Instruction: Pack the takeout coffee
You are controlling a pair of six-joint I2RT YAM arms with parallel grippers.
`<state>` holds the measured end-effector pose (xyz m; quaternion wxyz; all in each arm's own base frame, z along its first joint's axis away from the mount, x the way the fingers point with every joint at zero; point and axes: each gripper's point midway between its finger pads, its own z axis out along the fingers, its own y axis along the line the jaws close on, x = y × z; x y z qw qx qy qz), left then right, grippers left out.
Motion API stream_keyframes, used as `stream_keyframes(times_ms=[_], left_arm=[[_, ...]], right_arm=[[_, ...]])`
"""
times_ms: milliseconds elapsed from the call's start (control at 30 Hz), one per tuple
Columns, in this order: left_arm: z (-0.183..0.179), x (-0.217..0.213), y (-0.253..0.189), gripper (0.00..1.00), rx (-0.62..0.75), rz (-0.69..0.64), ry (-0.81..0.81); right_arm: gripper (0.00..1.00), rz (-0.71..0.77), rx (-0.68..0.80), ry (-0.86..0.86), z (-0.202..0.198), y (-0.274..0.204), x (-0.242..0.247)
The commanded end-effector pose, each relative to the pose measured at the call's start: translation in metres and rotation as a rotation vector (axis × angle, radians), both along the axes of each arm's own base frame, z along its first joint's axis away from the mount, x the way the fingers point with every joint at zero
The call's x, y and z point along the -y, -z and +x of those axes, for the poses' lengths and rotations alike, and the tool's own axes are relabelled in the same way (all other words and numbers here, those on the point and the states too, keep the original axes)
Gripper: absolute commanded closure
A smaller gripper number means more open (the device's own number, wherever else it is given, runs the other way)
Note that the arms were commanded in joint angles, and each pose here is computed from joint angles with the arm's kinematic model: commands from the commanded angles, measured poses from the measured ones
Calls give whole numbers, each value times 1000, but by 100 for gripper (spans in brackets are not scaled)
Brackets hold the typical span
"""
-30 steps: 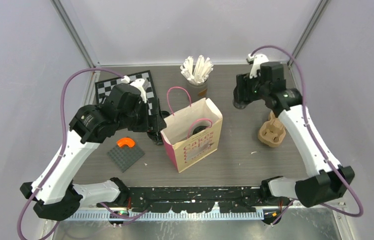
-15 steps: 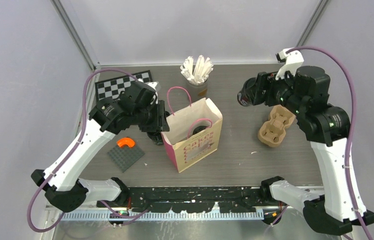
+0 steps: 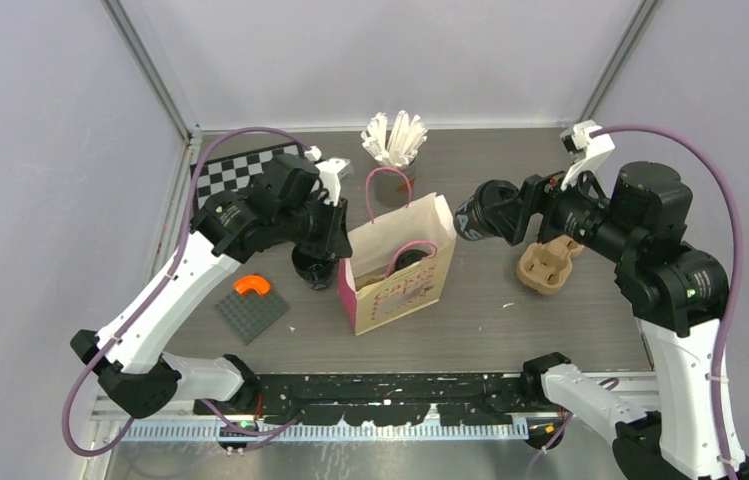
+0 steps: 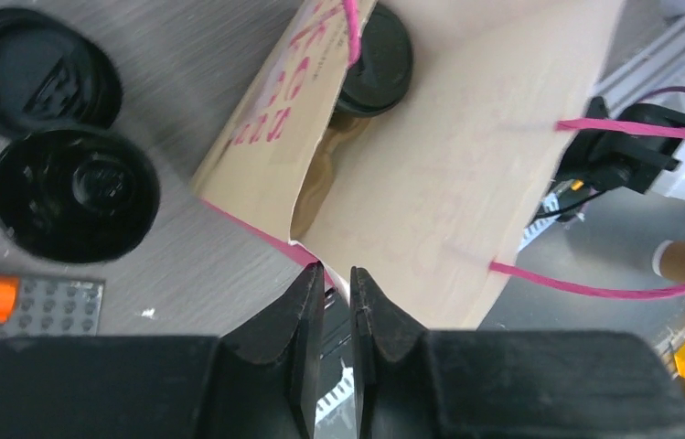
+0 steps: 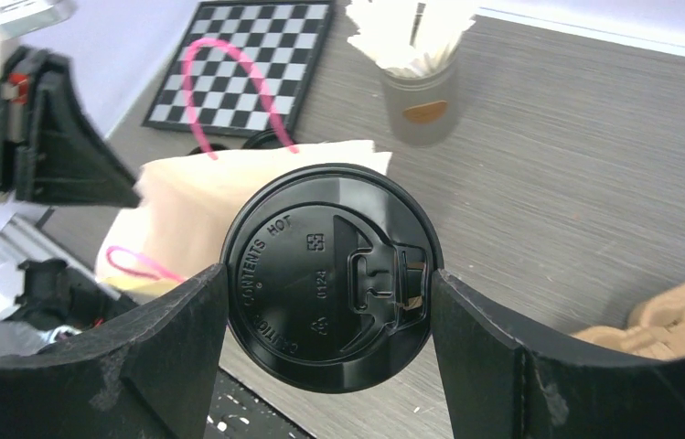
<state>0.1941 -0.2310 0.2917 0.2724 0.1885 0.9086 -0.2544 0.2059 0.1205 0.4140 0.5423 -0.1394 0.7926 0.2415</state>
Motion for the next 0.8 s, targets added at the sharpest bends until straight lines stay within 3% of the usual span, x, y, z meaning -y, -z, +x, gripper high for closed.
stream_keyframes(times_ms=[0, 200, 500, 667, 767], left_arm=[[3, 28, -27, 81, 153, -144, 188], [-1, 45, -24, 81, 169, -193, 322], [4, 39, -24, 79, 191, -183, 290], [9, 35, -28, 65, 183, -169, 233], [12, 25, -31, 50, 171, -152, 146]], right_arm=[[27, 25, 73, -178, -20, -12, -21], [27, 11, 104, -244, -17, -4, -31], [27, 9, 192, -258, 21, 0, -48], [27, -146, 141, -289, 34, 29, -52], [27, -208, 97, -342, 26, 47, -57]])
